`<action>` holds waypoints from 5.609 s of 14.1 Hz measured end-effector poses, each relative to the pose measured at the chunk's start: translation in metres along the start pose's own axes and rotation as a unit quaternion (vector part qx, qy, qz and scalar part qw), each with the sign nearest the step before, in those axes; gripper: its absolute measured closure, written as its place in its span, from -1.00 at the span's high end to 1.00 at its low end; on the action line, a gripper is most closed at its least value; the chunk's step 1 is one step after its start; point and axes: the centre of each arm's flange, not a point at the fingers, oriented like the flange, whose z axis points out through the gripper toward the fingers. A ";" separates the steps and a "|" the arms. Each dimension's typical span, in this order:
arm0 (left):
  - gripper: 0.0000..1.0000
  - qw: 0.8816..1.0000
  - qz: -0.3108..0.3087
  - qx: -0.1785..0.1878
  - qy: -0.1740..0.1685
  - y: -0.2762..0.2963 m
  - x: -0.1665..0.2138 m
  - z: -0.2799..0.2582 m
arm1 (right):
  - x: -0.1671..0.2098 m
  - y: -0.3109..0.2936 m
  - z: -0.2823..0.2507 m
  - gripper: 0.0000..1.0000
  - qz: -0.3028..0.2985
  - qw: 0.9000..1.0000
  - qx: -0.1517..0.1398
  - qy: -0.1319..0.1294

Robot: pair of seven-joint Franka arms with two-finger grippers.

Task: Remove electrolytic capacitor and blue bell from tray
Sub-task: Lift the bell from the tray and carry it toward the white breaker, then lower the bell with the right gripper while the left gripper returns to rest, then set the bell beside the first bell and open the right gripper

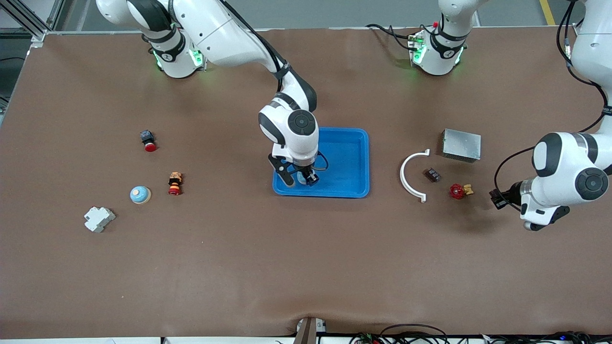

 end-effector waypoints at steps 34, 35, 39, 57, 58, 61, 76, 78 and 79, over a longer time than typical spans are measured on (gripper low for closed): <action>1.00 0.971 0.223 -0.009 0.088 0.092 -0.041 -0.245 | 0.582 0.161 -0.003 0.27 -0.362 0.931 -0.026 -0.042; 1.00 0.971 0.227 -0.006 0.078 0.096 -0.048 -0.257 | 0.584 0.162 0.000 0.27 -0.363 0.930 -0.025 -0.040; 1.00 0.969 0.236 -0.007 0.074 0.104 -0.061 -0.284 | 0.592 0.167 0.010 0.27 -0.372 0.928 -0.028 -0.027; 1.00 0.960 0.269 0.010 0.074 0.066 -0.187 -0.401 | 0.607 0.177 0.032 0.27 -0.366 0.930 -0.021 -0.004; 1.00 0.961 0.267 0.006 0.075 0.067 -0.199 -0.405 | 0.608 0.177 0.032 0.27 -0.365 0.931 -0.021 -0.003; 1.00 0.964 0.252 -0.021 0.079 0.058 -0.220 -0.415 | 0.609 0.178 0.033 0.55 -0.364 0.931 -0.021 -0.003; 1.00 0.980 0.180 -0.031 0.075 0.062 -0.245 -0.421 | 0.602 0.168 -0.004 1.00 -0.386 0.921 -0.034 -0.029; 1.00 0.981 0.180 -0.028 0.069 0.057 -0.252 -0.424 | 0.599 0.167 -0.035 1.00 -0.393 0.917 -0.048 -0.041; 1.00 0.981 0.180 -0.027 0.066 0.056 -0.254 -0.425 | 0.597 0.168 -0.051 1.00 -0.397 0.915 -0.053 -0.046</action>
